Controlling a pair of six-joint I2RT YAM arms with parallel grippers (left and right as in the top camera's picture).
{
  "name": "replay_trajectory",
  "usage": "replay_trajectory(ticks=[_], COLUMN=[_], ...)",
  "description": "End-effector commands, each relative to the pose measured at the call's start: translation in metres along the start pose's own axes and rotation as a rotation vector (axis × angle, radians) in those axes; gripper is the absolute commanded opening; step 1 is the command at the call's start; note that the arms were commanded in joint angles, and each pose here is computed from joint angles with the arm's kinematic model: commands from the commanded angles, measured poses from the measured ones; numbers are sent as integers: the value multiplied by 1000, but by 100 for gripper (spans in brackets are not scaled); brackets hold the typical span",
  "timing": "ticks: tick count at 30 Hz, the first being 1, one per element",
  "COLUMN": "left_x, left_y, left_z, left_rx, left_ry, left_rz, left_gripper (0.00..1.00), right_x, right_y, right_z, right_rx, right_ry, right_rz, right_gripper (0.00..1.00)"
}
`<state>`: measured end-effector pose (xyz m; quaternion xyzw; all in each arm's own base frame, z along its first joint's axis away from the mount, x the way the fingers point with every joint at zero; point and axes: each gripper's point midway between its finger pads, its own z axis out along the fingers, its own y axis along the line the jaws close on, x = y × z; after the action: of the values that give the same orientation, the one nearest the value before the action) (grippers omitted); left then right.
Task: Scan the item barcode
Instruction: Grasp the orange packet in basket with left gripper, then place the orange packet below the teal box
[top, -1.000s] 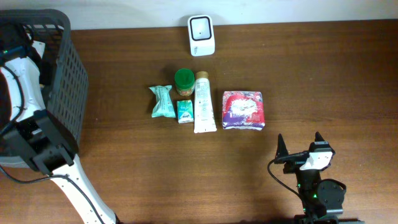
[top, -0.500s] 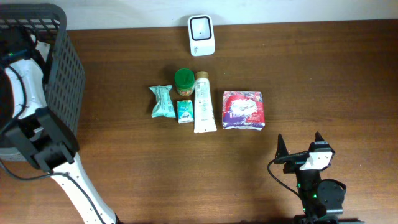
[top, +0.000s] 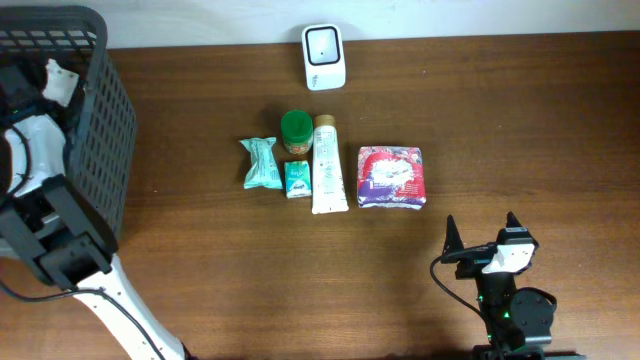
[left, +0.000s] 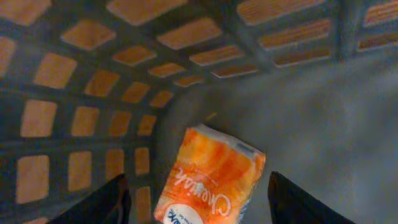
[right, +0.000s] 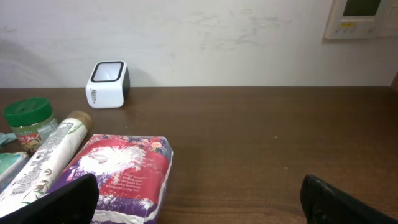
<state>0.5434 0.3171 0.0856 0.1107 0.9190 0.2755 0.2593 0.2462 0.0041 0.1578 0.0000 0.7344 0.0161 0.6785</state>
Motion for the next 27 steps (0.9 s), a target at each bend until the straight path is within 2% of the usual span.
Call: replay_trajectory(ticks=[1, 4, 9, 11, 13, 15, 16, 18, 22, 23, 24, 25, 26, 27], left_x=[9, 31, 47, 52, 62, 59, 52, 29, -19, -33, -41, -43, -48, -61], left_y=[2, -14, -38, -37, -25, -20, -12, 18, 64, 82, 99, 102, 98, 87], left_z=[9, 34, 52, 52, 47, 34, 22, -18, -123, -162, -217, -251, -277, -310], left_rx=[50, 92, 141, 135, 68, 59, 44, -11, -27, -48, -58, -29, 36, 163], left_ry=[-51, -17, 25, 51, 128, 147, 136, 85, -93, -162, -233, -273, -312, -370], left_rz=[-10, -9, -1, 1, 12, -30, -107, -307, -402, -504, -728, -903, -1022, -1113], left_gripper=[68, 68, 51, 30, 2, 0, 0, 0, 0, 0, 0, 0, 0, 0], right_x=[3, 3, 3, 3, 3, 3, 3, 3, 3, 3, 3, 3, 3, 3], right_y=[0, 0, 0, 0, 0, 0, 0, 0, 0, 0, 0, 0, 0, 0], right_z=[0, 0, 0, 0, 0, 0, 0, 0, 0, 0, 0, 0, 0, 0], right_rx=[1, 1, 1, 1, 1, 1, 1, 1, 1, 1, 1, 1, 1, 1], right_ry=[4, 4, 4, 4, 4, 4, 4, 4, 4, 4, 4, 4, 4, 4], right_rz=[0, 1, 1, 1, 1, 0, 1, 1, 0, 1, 0, 1, 1, 1], right_gripper=[99, 98, 99, 98, 99, 99, 98, 99, 99, 99, 99, 99, 99, 99])
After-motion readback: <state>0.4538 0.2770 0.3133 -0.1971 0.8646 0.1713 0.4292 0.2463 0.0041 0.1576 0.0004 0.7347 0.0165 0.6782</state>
